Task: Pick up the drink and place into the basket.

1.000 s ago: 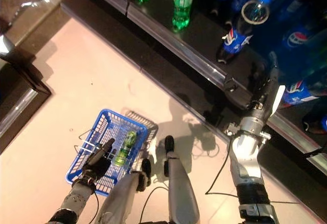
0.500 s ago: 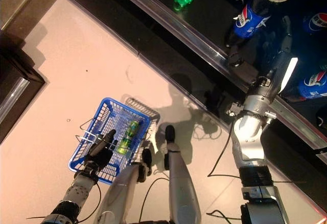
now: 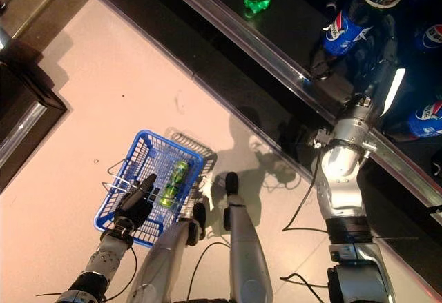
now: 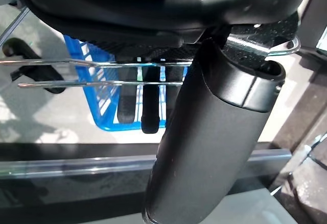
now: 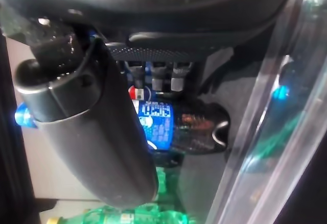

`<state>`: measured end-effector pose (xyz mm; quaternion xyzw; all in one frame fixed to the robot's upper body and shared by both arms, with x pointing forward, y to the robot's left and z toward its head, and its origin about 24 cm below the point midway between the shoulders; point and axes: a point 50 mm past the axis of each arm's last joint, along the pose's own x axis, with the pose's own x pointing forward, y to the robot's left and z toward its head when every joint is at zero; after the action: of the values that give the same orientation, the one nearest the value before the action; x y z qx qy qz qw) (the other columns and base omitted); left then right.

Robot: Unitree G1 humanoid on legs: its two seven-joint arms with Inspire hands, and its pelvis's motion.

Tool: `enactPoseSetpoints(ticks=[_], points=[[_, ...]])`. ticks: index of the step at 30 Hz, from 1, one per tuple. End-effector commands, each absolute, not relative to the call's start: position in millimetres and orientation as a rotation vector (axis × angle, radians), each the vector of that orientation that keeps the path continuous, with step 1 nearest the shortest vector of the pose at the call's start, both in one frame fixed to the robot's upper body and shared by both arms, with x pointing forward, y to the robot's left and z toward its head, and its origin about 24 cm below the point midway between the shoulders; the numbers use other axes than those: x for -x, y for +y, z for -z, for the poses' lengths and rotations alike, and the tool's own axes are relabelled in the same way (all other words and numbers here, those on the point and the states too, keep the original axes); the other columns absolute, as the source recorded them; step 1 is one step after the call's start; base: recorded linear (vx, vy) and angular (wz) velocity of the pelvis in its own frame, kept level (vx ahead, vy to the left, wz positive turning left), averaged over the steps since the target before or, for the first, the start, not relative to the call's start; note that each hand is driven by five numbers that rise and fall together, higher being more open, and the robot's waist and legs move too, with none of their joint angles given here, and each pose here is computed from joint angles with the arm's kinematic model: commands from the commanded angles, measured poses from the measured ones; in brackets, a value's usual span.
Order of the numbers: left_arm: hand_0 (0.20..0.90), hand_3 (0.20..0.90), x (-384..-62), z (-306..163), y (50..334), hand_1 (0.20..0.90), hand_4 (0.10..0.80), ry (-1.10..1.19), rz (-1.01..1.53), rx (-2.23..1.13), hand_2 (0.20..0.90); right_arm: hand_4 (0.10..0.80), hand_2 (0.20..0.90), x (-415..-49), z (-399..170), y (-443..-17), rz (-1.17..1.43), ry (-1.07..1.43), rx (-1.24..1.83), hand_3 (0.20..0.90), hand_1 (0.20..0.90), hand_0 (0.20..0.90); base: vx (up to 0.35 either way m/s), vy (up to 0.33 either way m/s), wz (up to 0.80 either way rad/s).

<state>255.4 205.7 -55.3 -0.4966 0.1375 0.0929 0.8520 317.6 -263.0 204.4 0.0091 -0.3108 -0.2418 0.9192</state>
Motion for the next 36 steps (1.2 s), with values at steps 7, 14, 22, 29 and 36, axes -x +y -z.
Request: enactPoseSetpoints(ticks=[7, 14, 22, 29, 36], points=[[0.300, 0.200, -266.6, 7.7, 236.9, 0.300, 0.100, 0.010, -0.090, 1.016, 0.300, 0.800, 0.900, -306.5, -282.5, -305.0, 0.653, -0.886, -0.001, 0.900, 0.900, 0.900, 0.005, -0.002, 0.00], [0.300, 0.200, -270.3, 4.9, 240.1, 0.300, 0.100, 0.019, -0.085, 1.013, 0.300, 0.800, 0.900, -316.3, -287.8, -312.1, 0.597, -0.834, -0.050, 0.900, 0.900, 0.900, 0.008, -0.002, 0.03], [0.300, 0.200, -270.6, 7.3, 238.1, 0.300, 0.100, 0.039, -0.083, 1.009, 0.300, 0.800, 0.900, -325.8, -291.1, -306.8, 0.452, -0.798, -0.076, 0.900, 0.900, 0.900, 0.004, 0.000, 0.00], [0.300, 0.200, -269.2, 8.0, 237.7, 0.300, 0.100, 0.046, -0.081, 1.003, 0.300, 0.800, 0.900, -326.9, -295.1, -307.7, 0.400, -0.795, -0.080, 0.900, 0.900, 0.900, 0.000, 0.000, 0.00], [0.300, 0.200, -269.4, 8.2, 238.7, 0.300, 0.100, 0.048, -0.084, 1.002, 0.300, 0.800, 0.900, -324.8, -300.2, -305.4, 0.405, -0.820, -0.061, 0.900, 0.900, 0.900, 0.000, 0.000, 0.00]])
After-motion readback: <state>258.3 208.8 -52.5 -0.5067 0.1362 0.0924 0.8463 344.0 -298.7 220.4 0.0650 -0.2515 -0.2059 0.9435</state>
